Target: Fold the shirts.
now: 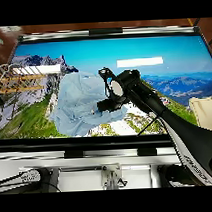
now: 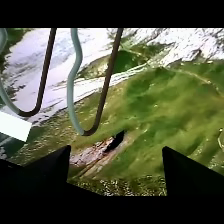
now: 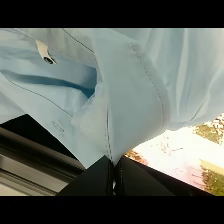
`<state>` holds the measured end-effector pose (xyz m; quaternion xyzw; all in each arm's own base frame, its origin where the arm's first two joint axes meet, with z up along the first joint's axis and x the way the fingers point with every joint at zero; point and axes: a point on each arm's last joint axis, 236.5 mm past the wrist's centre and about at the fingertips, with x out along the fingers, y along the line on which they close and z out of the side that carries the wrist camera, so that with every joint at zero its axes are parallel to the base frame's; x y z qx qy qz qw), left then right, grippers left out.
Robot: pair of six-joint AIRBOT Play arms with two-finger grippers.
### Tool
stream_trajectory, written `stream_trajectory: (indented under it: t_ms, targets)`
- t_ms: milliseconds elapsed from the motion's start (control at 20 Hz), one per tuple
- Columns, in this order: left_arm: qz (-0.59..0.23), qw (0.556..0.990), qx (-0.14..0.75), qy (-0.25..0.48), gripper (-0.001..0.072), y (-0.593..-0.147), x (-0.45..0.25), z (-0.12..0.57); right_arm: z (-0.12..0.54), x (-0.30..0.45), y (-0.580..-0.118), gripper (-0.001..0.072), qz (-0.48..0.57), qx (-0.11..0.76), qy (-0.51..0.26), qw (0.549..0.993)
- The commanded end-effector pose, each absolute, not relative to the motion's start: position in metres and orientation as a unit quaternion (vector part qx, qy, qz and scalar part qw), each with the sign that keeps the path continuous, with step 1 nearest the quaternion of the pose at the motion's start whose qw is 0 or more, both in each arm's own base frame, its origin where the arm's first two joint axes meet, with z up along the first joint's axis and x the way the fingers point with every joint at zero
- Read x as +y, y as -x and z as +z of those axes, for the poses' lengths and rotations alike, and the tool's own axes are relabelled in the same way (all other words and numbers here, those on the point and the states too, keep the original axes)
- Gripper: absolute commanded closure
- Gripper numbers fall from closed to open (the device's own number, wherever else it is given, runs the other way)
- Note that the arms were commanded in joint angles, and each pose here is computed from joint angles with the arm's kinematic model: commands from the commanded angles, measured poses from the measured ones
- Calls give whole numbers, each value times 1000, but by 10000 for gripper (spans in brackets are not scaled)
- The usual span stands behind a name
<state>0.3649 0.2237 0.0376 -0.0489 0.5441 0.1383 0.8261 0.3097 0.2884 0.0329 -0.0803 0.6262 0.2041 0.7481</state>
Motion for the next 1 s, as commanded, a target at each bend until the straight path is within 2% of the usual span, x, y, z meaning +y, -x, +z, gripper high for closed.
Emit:
stream_trajectory:
  t_ms: [0,300,450,900,950]
  targets:
    - [100,821,560,49,38,-360,233,15,33,289,-311,654,204,624,78,750]
    - [84,799,592,59,58,-343,250,-18,33,289,-311,654,201,625,75,751]
    - [76,789,606,68,93,-345,249,-40,33,289,-311,653,200,626,74,750]
    - [71,784,614,66,105,-352,257,-75,33,290,-310,653,191,629,61,751]
    - [69,781,617,69,131,-352,257,-79,33,290,-310,653,189,630,59,750]
